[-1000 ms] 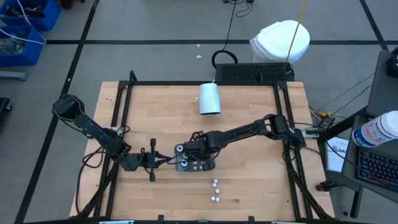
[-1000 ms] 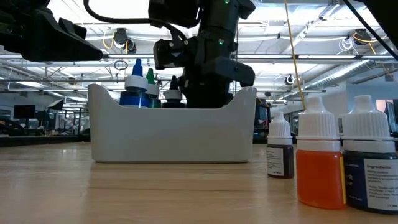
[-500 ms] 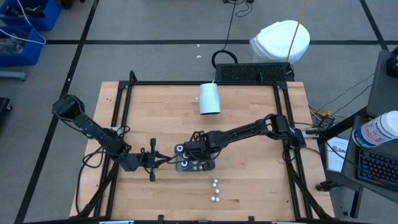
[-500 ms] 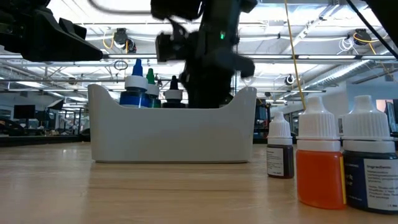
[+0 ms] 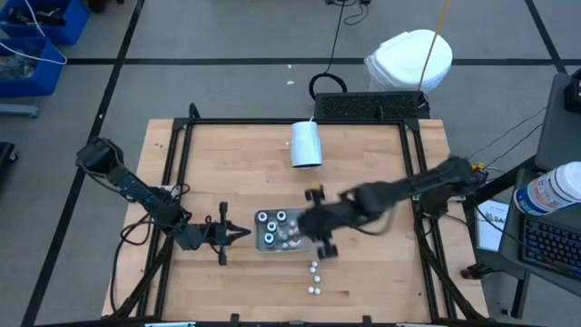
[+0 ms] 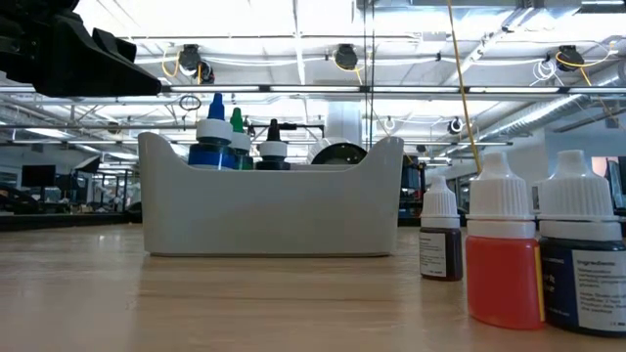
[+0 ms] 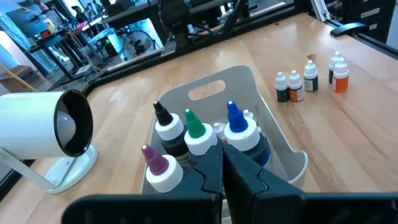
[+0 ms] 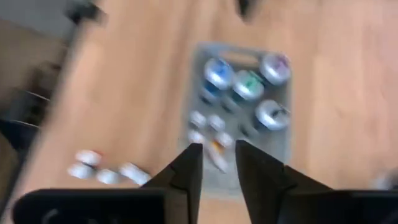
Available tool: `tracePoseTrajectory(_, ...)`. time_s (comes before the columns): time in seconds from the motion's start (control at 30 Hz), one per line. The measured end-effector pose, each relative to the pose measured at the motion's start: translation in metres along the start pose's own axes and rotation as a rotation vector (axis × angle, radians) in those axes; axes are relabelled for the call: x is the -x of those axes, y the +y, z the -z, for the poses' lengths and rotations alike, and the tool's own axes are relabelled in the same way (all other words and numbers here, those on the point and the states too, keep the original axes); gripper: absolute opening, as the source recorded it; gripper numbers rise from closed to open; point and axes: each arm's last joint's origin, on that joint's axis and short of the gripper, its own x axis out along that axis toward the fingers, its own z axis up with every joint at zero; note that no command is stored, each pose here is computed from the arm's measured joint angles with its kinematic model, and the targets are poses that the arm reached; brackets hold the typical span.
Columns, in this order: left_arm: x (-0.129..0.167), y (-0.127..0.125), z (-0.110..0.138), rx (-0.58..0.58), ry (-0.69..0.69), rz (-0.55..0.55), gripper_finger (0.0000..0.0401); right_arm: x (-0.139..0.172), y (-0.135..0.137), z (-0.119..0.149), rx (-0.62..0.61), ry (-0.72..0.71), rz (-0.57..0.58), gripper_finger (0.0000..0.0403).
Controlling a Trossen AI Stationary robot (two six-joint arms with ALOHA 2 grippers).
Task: Pick & Place food coloring
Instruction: Put the orange food coloring bottle into the gray bin
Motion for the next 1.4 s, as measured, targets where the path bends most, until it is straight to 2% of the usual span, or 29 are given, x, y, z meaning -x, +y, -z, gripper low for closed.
tracePoseTrajectory(0.13, 0.000, 0.000, 0.000, 0.012, -0.001, 0.002, 0.0010, 0.019, 0.029, 0.021, 0.034, -0.221, -0.070, 0.0049)
tracePoseTrajectory(0.27, 0.000, 0.000, -0.001, 0.023, -0.012, 0.001, 0.0010, 0.023, 0.035, 0.060, -0.002, -0.359, -0.113, 0.0010)
tracePoseTrajectory(0.4, 0.000, 0.000, -0.002, 0.034, -0.021, 0.000, 0.0010, 0.015, 0.032, 0.103, -0.083, -0.484, -0.136, 0.0006)
tracePoseTrajectory(0.57, 0.000, 0.000, -0.002, 0.039, -0.021, 0.000, 0.0010, -0.002, 0.029, 0.139, -0.151, -0.656, -0.148, 0.0002)
tracePoseTrajectory(0.77, 0.000, 0.000, -0.002, 0.049, -0.019, 0.001, 0.0010, -0.017, 0.027, 0.162, -0.142, -0.675, -0.120, 0.0001)
tracePoseTrajectory(1.0, 0.000, 0.000, -0.002, 0.059, -0.019, 0.010, 0.0010, -0.023, 0.026, 0.182, -0.100, -0.785, -0.101, 0.0001)
tracePoseTrajectory(1.27, 0.000, 0.000, -0.002, 0.143, -0.019, 0.004, 0.0010, -0.026, 0.026, 0.188, -0.058, -0.750, -0.085, 0.0001)
tracePoseTrajectory(1.4, -0.003, -0.002, -0.015, 0.121, -0.013, 0.015, 0.0010, -0.025, 0.033, 0.188, 0.009, -0.767, -0.117, 0.0001)
